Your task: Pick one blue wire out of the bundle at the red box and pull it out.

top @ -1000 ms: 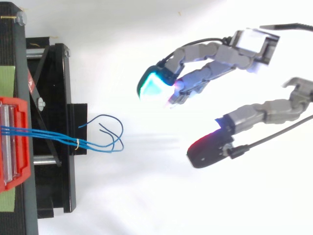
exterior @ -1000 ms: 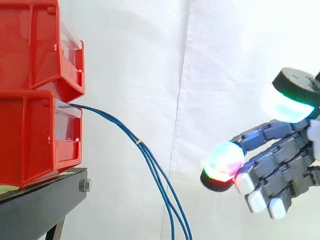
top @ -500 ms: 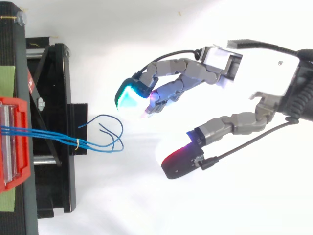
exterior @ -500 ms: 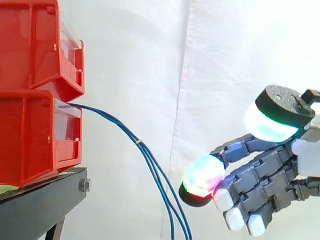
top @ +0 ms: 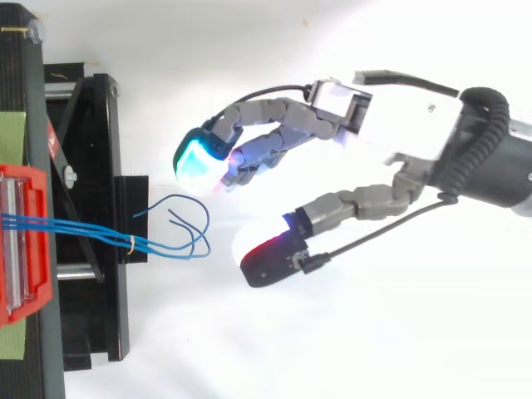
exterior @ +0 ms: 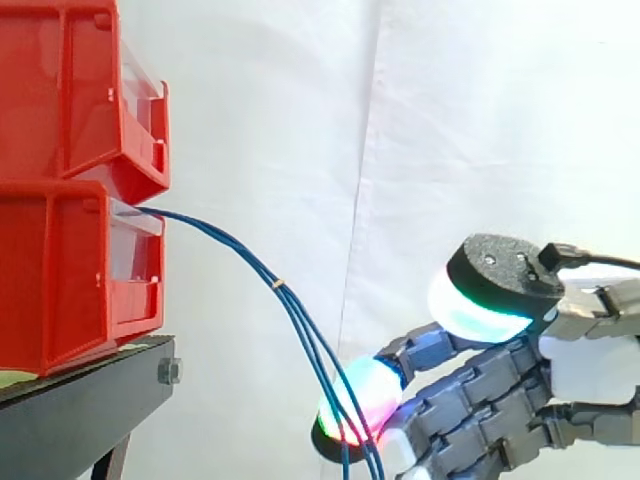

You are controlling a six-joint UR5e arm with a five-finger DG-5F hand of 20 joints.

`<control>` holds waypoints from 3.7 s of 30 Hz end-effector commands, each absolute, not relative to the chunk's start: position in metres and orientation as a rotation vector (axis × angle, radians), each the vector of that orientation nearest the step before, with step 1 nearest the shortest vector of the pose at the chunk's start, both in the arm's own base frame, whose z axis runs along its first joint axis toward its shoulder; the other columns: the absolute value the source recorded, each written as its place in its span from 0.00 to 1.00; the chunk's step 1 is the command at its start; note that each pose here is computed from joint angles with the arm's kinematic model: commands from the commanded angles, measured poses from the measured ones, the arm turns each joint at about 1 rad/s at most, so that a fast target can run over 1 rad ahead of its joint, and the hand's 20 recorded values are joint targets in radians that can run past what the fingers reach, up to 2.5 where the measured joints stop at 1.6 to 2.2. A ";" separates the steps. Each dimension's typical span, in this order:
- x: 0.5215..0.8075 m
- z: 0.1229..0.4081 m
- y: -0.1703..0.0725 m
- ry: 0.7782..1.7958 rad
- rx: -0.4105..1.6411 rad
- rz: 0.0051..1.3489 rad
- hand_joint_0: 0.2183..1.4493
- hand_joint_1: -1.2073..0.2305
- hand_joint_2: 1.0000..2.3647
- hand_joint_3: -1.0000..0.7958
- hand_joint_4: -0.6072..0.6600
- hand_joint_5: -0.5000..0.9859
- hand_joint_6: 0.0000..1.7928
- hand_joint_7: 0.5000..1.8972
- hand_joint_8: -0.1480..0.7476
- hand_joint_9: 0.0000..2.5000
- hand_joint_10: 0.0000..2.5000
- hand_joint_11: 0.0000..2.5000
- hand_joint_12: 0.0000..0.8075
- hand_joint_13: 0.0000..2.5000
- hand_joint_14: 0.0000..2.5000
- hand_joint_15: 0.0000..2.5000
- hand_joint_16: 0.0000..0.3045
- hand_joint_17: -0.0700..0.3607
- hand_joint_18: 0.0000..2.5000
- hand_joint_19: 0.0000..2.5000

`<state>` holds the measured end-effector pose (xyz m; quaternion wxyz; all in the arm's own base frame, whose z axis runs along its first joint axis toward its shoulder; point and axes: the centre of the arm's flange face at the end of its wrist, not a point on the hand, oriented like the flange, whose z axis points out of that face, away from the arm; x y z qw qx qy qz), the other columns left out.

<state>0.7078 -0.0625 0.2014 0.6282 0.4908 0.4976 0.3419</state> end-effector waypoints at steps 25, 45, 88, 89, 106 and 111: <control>0.724 0.208 -0.042 1.137 1.007 0.731 0.26 0.34 0.00 0.28 0.79 0.25 0.28 0.33 0.57 0.27 0.00 0.20 0.57 0.28 0.01 0.19 0.22 0.51 0.27 0.24; 0.747 0.184 -0.036 1.091 0.996 0.742 0.27 0.34 0.00 0.28 0.78 0.25 0.28 0.34 0.57 0.27 0.00 0.20 0.56 0.29 0.01 0.20 0.22 0.51 0.28 0.24; 0.769 0.199 -0.041 1.059 0.981 0.809 0.30 0.33 0.00 0.30 0.71 0.26 0.28 0.55 0.57 0.28 0.00 0.20 0.56 0.30 0.01 0.19 0.21 0.50 0.29 0.24; 0.769 0.199 -0.041 1.058 0.981 0.809 0.30 0.33 0.00 0.31 0.71 0.26 0.29 0.55 0.57 0.28 0.01 0.21 0.56 0.30 0.01 0.19 0.21 0.50 0.29 0.24; 0.774 0.210 -0.041 1.048 0.965 0.827 0.32 0.33 0.01 0.36 0.70 0.23 0.38 0.40 0.58 0.30 0.01 0.25 0.56 0.31 0.01 0.20 0.21 0.50 0.29 0.24; 0.774 0.209 -0.041 1.051 0.963 0.826 0.31 0.33 0.01 0.35 0.70 0.23 0.39 0.39 0.58 0.32 0.01 0.33 0.56 0.31 0.01 0.22 0.21 0.50 0.29 0.24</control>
